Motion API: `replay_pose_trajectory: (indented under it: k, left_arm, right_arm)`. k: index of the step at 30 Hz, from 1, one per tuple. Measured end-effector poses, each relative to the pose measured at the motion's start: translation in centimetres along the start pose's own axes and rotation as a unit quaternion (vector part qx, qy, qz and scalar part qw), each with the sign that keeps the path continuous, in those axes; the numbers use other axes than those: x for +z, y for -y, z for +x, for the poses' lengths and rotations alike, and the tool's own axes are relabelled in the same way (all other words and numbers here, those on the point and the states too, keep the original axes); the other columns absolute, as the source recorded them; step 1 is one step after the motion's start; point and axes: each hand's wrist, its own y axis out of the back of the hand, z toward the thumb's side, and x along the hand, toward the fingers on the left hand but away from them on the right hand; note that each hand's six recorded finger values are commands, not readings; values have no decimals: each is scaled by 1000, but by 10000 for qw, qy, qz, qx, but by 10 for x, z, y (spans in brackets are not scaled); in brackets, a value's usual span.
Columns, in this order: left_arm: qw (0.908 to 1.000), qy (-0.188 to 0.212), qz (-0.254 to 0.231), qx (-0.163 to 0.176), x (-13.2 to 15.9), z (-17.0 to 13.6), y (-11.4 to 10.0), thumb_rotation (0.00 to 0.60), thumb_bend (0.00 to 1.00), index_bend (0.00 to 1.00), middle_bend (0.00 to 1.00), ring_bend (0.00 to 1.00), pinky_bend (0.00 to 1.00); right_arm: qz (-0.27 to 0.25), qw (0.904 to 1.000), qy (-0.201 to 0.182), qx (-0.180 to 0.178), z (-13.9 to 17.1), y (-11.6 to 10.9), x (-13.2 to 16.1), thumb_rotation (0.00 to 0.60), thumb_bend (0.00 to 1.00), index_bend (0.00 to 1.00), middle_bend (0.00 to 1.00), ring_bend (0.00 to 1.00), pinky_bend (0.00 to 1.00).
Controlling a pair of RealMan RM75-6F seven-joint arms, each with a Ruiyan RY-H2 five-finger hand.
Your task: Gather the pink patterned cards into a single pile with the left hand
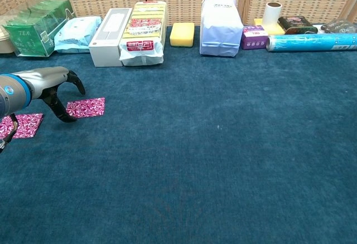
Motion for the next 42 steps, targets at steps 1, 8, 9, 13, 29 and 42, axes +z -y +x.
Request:
replay_pose_trajectory:
  k: [1,8,9,13,29,42]
  left_arm:
    - [10000,-4,-4,0,0,0,0,600,227,238,0,0,73]
    - [10000,-62,11,-26,-1,2,3,600,227,315,0,0,74]
    - [10000,-66,6,-24,-1,2,3,600,227,354,0,0,74]
    - [9999,-123,-36,4,-1,2,3,600,226,424,0,0,74]
    - [10000,-44,-31,48,-5,-4,-5,600,227,447,0,0,74]
    - [9982,581,108,-133,-45,-27,-21,600,228,447,0,0,73]
  right_arm:
    - [1,10000,-1,1,0,0,0,600,0,43,0,0,0]
    - [3,10000,-5,-5,0,0,0,600,0,44,0,0,0]
    - [1,10000,-6,-6,0,0,0,600,0,44,0,0,0]
    - [4,10000,-13,-5,0,0,1,600,0,43,0,0,0]
    - [2,10000,-15,4,0,0,0,600,0,44,0,0,0]
    - [35,10000,-33,30,1,2,2,600,0,44,0,0,0]
